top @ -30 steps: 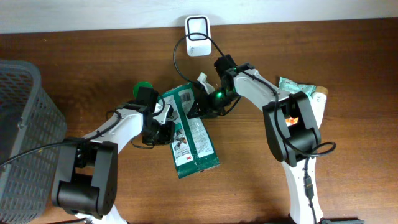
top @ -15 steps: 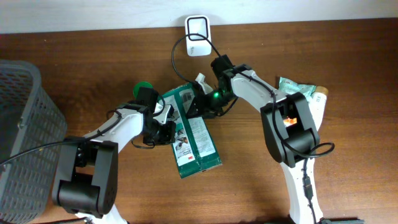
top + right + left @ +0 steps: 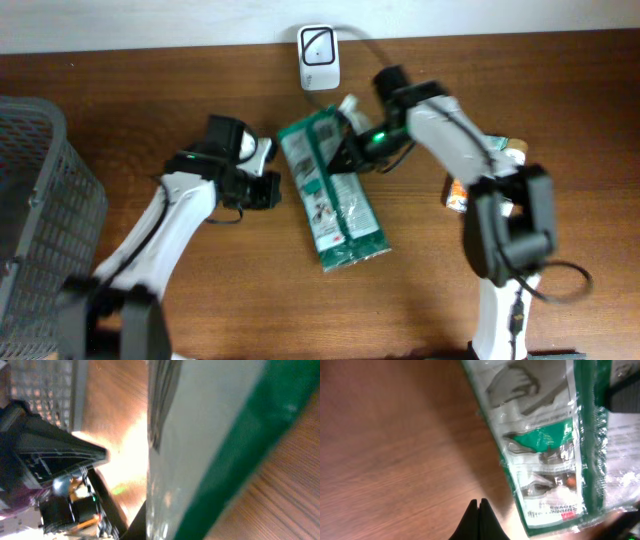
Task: Scan the item barcode
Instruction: 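Lift the wipes pack to the scanner with the right gripper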
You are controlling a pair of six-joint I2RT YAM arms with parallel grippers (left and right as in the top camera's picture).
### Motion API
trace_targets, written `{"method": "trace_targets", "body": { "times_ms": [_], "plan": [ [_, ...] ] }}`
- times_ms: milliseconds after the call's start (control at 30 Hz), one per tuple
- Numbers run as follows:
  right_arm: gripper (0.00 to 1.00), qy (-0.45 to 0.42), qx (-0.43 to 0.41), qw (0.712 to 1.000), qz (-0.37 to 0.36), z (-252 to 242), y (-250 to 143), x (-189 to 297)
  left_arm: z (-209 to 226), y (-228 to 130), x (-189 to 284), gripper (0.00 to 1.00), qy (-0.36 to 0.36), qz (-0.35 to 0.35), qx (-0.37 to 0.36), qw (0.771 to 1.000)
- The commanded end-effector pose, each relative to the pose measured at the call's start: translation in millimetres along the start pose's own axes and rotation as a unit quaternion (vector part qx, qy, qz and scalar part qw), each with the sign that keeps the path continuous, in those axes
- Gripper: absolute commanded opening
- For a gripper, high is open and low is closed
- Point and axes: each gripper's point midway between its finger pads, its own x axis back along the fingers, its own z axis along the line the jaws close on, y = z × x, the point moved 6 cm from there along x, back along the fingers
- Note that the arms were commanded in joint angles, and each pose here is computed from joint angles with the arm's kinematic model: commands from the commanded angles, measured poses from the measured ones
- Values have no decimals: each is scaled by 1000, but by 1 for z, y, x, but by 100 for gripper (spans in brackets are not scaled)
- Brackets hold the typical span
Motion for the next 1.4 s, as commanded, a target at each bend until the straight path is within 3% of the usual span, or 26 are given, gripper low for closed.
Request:
{"method": "trace_targets", "body": {
  "times_ms": [0,67,167,233,300,333,367,433,733,967,1067,1167,1200,1367],
  "plan": [
    [4,-13,113,992,-46,32,-10,60,-22,25,91,0,1,-122,-36,992],
    [4,-19,121,991,-58,39,-19,83,-11,29,131,0,42,-172,-22,984],
    [4,-23,120,990,-64,39,-24,95,44,31,170,10,179,-220,44,958],
    [4,-24,122,990,-62,39,-25,94,76,27,184,18,226,-228,87,943],
    [4,-26,121,990,-62,38,-25,95,92,24,192,38,239,-234,103,937],
    [4,-31,121,990,-61,37,-25,95,95,23,194,75,241,-234,109,936],
    [4,-35,120,990,-59,36,-25,95,95,23,194,99,241,-233,110,936],
    [4,-42,117,991,-55,34,-26,95,87,26,191,99,203,-240,114,942],
    [4,-54,117,990,-54,32,-26,95,87,25,190,99,203,-238,114,943],
    [4,-190,82,976,-70,35,-12,130,87,25,190,99,203,-238,114,943],
    [4,-347,84,927,-117,40,9,162,87,25,190,99,203,-239,114,943],
    [4,-541,120,810,-193,50,48,184,87,25,190,99,203,-239,114,943],
    [4,-599,130,760,-216,56,63,185,87,25,190,99,203,-239,114,943],
    [4,-765,214,565,-223,74,127,149,87,25,190,99,203,-238,114,943]
  ]
}}
